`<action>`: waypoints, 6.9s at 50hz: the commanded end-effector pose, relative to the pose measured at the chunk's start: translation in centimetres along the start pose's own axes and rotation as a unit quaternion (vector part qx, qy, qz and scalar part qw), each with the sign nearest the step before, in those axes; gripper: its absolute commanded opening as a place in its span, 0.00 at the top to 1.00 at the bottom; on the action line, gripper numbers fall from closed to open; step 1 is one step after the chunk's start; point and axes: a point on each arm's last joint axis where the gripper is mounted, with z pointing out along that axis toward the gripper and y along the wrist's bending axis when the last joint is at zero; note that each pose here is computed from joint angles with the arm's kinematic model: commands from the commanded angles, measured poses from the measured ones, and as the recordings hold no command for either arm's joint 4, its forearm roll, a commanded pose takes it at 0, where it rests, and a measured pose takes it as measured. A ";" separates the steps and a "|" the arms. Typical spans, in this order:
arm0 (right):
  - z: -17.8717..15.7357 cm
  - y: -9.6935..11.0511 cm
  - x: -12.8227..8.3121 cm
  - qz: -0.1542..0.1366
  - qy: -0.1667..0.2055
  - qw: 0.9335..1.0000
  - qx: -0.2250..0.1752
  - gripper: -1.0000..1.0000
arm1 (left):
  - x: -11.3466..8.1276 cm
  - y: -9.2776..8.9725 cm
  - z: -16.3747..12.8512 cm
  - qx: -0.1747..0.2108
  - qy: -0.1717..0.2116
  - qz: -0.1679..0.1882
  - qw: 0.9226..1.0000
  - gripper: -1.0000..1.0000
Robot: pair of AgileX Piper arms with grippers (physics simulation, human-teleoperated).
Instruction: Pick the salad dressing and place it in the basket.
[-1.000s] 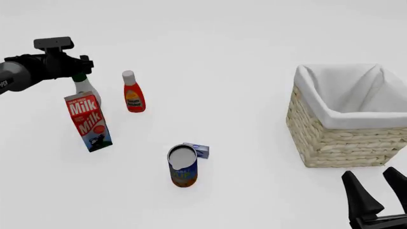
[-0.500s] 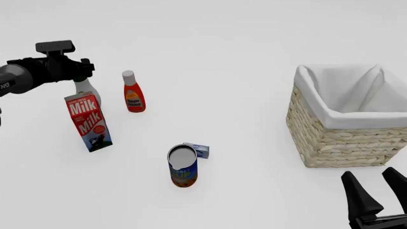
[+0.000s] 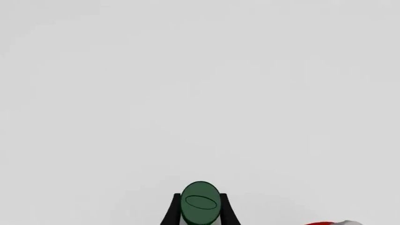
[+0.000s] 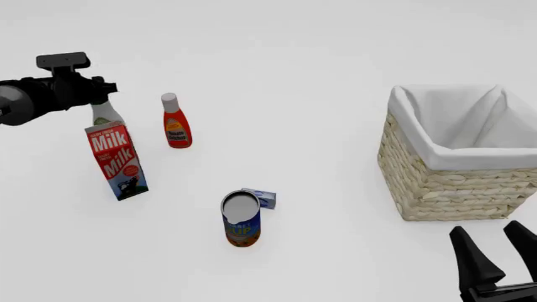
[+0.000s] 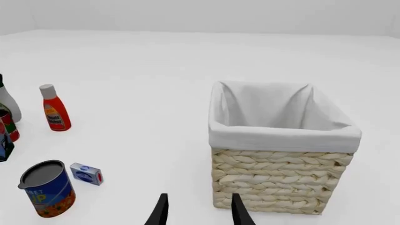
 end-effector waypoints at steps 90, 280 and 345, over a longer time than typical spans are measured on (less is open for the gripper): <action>-0.1 0.1 -0.3 0.004 -0.018 1.000 -0.013 0.00 | -6.2 -25.7 -31.0 0.359 -0.081 0.153 0.917 1.00; 15.2 11.8 -13.0 -0.130 0.042 0.955 -0.264 0.00 | -1.4 -31.3 -35.6 0.461 -0.065 0.153 0.872 1.00; 17.7 12.6 -12.7 -0.135 0.047 0.956 -0.255 1.00 | -1.8 -30.6 -37.4 0.473 -0.072 0.148 0.866 1.00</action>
